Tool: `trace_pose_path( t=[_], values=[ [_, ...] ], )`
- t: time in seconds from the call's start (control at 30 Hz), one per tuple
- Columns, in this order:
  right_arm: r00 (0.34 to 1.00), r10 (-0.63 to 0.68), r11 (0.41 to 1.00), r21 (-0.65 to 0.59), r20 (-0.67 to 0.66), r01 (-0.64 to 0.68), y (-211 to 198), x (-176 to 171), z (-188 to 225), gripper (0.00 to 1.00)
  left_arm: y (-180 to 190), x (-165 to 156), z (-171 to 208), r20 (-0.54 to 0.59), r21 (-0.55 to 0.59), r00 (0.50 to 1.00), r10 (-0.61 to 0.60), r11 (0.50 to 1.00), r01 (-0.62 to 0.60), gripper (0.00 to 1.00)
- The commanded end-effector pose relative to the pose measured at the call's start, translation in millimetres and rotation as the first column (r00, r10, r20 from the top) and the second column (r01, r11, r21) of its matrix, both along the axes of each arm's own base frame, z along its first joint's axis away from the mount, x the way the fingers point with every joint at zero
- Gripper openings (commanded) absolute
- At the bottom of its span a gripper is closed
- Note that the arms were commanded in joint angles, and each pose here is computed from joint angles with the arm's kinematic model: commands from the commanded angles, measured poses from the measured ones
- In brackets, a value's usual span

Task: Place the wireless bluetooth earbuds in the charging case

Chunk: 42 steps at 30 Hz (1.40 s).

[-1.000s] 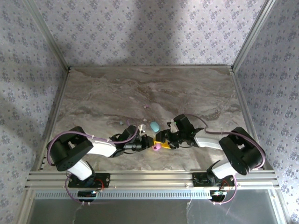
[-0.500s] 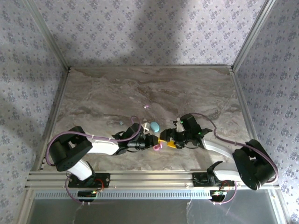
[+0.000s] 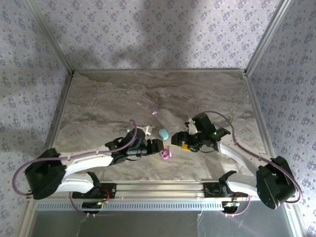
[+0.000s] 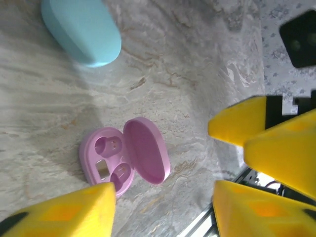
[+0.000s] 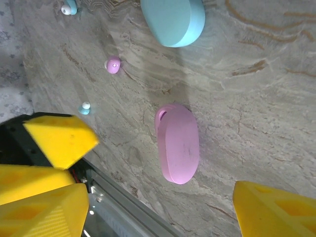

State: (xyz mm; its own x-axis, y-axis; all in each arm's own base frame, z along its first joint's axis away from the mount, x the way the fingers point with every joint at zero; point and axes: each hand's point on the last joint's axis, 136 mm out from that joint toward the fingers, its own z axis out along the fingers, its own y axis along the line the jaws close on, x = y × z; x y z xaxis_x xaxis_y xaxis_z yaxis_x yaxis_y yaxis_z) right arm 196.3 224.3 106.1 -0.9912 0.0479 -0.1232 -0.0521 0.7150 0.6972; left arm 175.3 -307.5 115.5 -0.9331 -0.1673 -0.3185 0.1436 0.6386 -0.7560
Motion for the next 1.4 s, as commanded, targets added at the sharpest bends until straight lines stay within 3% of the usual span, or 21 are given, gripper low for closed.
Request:
trace_pose_path(
  t=[0.0, 0.2, 0.23, 0.47, 0.8, 1.07, 1.27, 1.37],
  values=[
    [0.998, 0.069, 0.994, -0.089, -0.005, -0.069, -6.8, -5.1, -2.5, 0.80, 27.4, -2.0, 5.2, 0.036, 0.117, 0.999, 0.036, 0.992, -0.040, 0.70],
    [0.994, 0.109, 0.983, -0.148, -0.016, -0.111, -1.5, -7.1, -4.7, 0.81, 67.0, -6.4, 25.1, 0.094, 0.150, 0.991, 0.095, 0.983, -0.109, 0.99],
    [0.993, 0.115, 0.980, -0.163, -0.012, -0.116, -0.4, -7.7, -4.0, 0.82, 72.4, -6.9, 27.0, 0.096, 0.151, 0.990, 0.103, 0.982, -0.117, 1.00],
    [0.986, 0.169, 0.950, -0.268, 0.005, -0.162, 5.4, -18.8, -3.9, 0.87, 107.8, -13.1, 34.6, 0.117, 0.163, 0.981, 0.155, 0.971, -0.173, 1.00],
    [0.984, 0.164, 0.916, -0.381, 0.071, -0.126, -6.4, -18.1, -1.8, 0.99, 118.5, -23.2, 32.9, 0.087, 0.199, 0.986, 0.140, 0.968, -0.155, 1.00],
    [0.978, 0.160, 0.913, -0.397, 0.136, -0.094, -14.7, -28.1, 4.8, 0.99, 141.9, -19.4, 47.2, 0.161, 0.227, 0.970, 0.180, 0.950, -0.214, 1.00],
    [0.961, 0.210, 0.894, -0.434, 0.180, -0.114, -18.0, -41.8, 15.6, 0.99, 161.1, -16.5, 38.9, 0.149, 0.311, 0.955, 0.256, 0.905, -0.291, 1.00],
    [0.963, 0.198, 0.877, -0.471, 0.182, -0.092, -27.5, -49.1, 13.0, 0.99, 169.5, -16.5, 34.2, 0.175, 0.367, 0.955, 0.239, 0.884, -0.288, 1.00]
  ],
)
